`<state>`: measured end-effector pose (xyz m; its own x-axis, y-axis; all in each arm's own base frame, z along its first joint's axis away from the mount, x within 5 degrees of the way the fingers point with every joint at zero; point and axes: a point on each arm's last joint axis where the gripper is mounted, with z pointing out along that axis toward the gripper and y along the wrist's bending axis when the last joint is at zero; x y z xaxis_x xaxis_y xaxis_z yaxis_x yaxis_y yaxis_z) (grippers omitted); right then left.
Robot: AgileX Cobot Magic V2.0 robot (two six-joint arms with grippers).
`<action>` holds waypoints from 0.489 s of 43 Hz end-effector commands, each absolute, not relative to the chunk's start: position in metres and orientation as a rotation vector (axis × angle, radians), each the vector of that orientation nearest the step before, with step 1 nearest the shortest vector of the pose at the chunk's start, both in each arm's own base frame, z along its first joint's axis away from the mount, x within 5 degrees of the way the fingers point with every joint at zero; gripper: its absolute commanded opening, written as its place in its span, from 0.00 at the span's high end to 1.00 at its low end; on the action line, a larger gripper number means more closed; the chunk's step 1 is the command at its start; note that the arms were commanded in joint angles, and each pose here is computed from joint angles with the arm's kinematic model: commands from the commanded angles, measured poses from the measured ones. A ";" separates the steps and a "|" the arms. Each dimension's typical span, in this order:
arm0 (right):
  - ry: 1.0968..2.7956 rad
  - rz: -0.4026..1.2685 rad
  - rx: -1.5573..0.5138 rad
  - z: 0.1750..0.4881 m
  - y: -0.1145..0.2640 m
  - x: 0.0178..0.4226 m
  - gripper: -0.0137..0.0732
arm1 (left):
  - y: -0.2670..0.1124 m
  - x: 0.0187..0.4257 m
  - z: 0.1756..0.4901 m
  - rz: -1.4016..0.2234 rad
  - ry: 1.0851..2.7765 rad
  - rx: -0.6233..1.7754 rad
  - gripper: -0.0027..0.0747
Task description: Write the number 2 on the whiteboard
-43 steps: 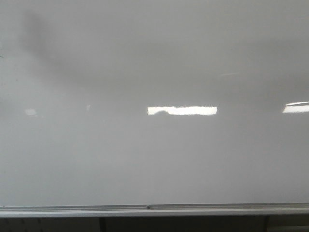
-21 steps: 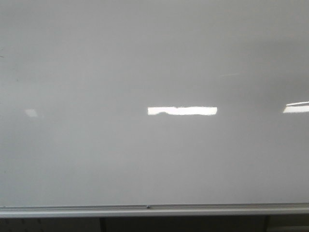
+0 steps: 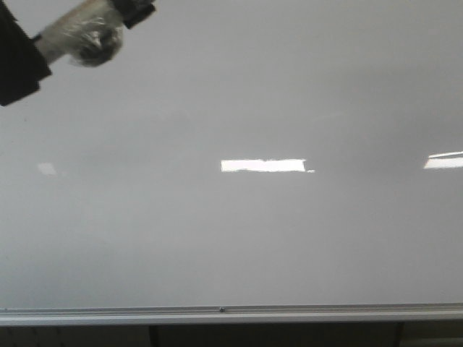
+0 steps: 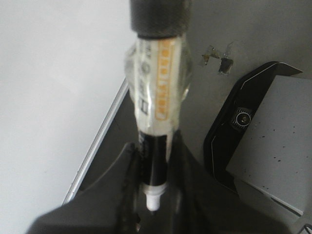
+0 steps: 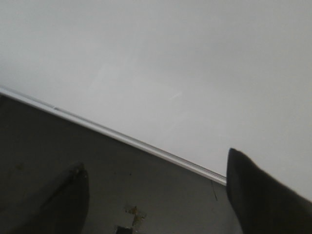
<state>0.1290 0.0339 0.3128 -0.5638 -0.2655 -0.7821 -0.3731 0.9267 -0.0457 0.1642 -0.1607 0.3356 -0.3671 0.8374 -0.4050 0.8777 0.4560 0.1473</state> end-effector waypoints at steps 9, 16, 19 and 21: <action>1.966 0.271 -1.121 0.330 0.080 0.135 0.20 | -0.200 0.165 0.319 -0.149 2.174 1.646 0.98; 1.834 0.399 -1.317 0.333 0.108 0.139 0.20 | -0.216 0.157 0.314 -0.151 2.091 1.726 0.98; 1.792 0.444 -1.388 0.334 0.120 0.141 0.20 | -0.221 0.154 0.315 -0.158 2.051 1.734 0.98; 1.770 0.473 -1.422 0.336 0.126 0.142 0.20 | -0.223 0.152 0.316 -0.161 2.032 1.743 0.98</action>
<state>0.1392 0.1145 0.3195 -0.1213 -0.6827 -0.7206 -0.9258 0.3395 -0.1659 0.1557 -0.2180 0.2986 -0.1413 0.9358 -0.3230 0.9667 0.2007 0.1585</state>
